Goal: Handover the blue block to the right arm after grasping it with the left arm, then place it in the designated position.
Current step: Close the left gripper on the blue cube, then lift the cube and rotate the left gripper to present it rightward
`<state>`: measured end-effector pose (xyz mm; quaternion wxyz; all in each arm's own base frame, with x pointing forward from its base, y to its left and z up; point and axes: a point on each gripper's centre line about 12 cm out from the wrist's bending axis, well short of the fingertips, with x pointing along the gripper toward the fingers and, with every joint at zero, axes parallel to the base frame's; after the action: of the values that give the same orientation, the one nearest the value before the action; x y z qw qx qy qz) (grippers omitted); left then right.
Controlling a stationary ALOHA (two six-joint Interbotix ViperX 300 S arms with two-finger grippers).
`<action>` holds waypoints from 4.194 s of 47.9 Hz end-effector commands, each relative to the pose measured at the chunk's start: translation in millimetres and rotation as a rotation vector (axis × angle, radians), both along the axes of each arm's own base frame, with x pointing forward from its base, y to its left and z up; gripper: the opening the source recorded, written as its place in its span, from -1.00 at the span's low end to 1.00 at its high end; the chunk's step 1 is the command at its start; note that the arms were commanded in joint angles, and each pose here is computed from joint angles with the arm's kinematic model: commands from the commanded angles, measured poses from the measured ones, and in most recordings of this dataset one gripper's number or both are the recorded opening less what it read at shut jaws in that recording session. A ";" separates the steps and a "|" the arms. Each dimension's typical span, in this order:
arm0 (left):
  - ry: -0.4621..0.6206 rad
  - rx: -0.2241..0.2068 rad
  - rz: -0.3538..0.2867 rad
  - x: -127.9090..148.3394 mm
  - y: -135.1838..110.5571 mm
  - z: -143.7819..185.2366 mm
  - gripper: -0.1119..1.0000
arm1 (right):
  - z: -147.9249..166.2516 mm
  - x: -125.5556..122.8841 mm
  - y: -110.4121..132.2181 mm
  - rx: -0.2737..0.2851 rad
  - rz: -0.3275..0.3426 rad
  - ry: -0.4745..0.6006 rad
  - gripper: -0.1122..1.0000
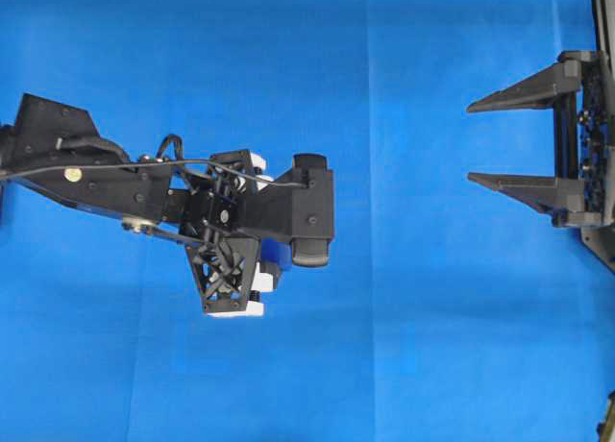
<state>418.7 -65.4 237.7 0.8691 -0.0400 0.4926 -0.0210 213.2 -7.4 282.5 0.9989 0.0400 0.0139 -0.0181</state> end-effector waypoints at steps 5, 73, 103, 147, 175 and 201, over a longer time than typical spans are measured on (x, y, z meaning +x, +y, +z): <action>-0.102 -0.004 -0.006 -1.9 -0.6 62.3 0.09 | 11.7 2.9 -0.1 0.002 0.000 -0.031 0.96; -0.152 0.002 0.008 -13.0 10.3 101.3 0.09 | 12.1 3.7 0.8 0.005 0.004 -0.029 0.96; -0.314 -0.014 -0.001 -24.1 11.7 99.9 0.09 | 14.6 4.1 0.8 0.002 0.004 -0.035 0.96; -0.917 -0.023 -0.012 -61.8 31.7 69.6 0.09 | 18.2 5.9 1.5 -0.003 0.008 -0.044 0.96; -0.920 -0.024 -0.011 -62.6 31.8 69.9 0.08 | 22.0 7.9 7.1 -0.034 0.036 -0.047 0.96; -0.927 -0.028 -0.006 -62.5 32.5 70.8 0.09 | 23.2 11.0 18.0 -0.751 0.134 -0.035 0.94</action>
<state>357.5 -34.2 295.3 0.9955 -0.0346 0.0746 -0.0466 221.8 8.7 296.1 0.9581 -0.2836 0.0058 0.0407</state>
